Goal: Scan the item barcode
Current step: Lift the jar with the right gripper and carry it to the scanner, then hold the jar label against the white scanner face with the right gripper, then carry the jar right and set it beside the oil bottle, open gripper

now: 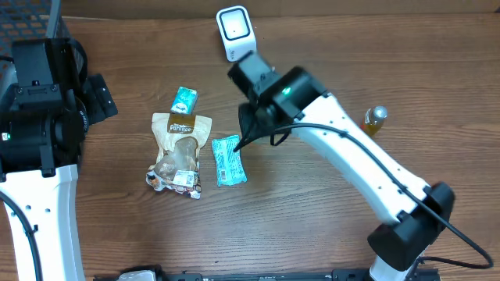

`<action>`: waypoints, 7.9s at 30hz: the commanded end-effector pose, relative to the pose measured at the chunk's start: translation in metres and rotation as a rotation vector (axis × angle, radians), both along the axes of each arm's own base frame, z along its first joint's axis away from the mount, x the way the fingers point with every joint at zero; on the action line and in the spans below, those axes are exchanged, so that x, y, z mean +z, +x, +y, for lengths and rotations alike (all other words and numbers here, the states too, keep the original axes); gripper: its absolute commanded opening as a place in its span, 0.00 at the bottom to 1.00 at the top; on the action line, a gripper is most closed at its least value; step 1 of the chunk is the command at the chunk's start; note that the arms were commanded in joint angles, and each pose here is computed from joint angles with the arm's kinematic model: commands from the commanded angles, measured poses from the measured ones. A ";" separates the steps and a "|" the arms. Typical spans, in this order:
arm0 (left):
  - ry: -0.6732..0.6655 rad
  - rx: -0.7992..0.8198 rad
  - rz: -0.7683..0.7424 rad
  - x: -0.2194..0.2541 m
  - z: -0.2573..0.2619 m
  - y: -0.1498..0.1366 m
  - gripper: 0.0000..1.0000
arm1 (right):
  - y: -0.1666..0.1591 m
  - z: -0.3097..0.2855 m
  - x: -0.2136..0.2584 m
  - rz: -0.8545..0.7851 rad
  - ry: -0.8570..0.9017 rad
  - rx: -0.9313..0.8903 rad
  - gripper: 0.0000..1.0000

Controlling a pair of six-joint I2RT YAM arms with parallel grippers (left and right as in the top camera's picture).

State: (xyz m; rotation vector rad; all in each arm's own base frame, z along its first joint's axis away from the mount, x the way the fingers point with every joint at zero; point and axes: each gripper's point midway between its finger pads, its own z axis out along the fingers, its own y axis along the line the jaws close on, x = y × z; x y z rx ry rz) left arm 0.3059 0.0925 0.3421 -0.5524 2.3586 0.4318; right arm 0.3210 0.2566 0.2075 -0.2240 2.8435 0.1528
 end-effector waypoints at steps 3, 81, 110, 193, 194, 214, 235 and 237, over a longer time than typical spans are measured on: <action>0.013 0.001 -0.016 0.007 0.002 0.001 0.99 | -0.001 -0.003 0.090 -0.155 0.070 0.113 0.37; 0.013 0.001 -0.016 0.007 0.002 0.001 0.99 | 0.322 0.052 -0.011 -0.887 0.240 -0.077 0.15; 0.013 0.001 -0.016 0.007 0.002 0.001 0.99 | 0.352 0.055 -0.076 -0.937 0.307 -0.066 0.13; 0.013 0.001 -0.016 0.007 0.002 0.001 1.00 | 0.070 -0.120 -0.120 0.216 -0.410 -0.194 1.00; 0.013 0.001 -0.016 0.007 0.002 0.001 0.99 | 0.073 -0.120 -0.110 0.200 -0.411 -0.196 1.00; 0.013 0.001 -0.016 0.007 0.002 0.001 1.00 | 0.054 -0.034 -0.079 0.309 -0.020 -0.098 0.04; 0.013 0.001 -0.016 0.007 0.002 0.001 1.00 | 0.058 -0.101 -0.149 0.310 -0.263 -0.197 0.06; 0.013 0.001 -0.016 0.007 0.002 0.001 1.00 | 0.066 -0.112 -0.149 0.304 -0.251 -0.229 0.06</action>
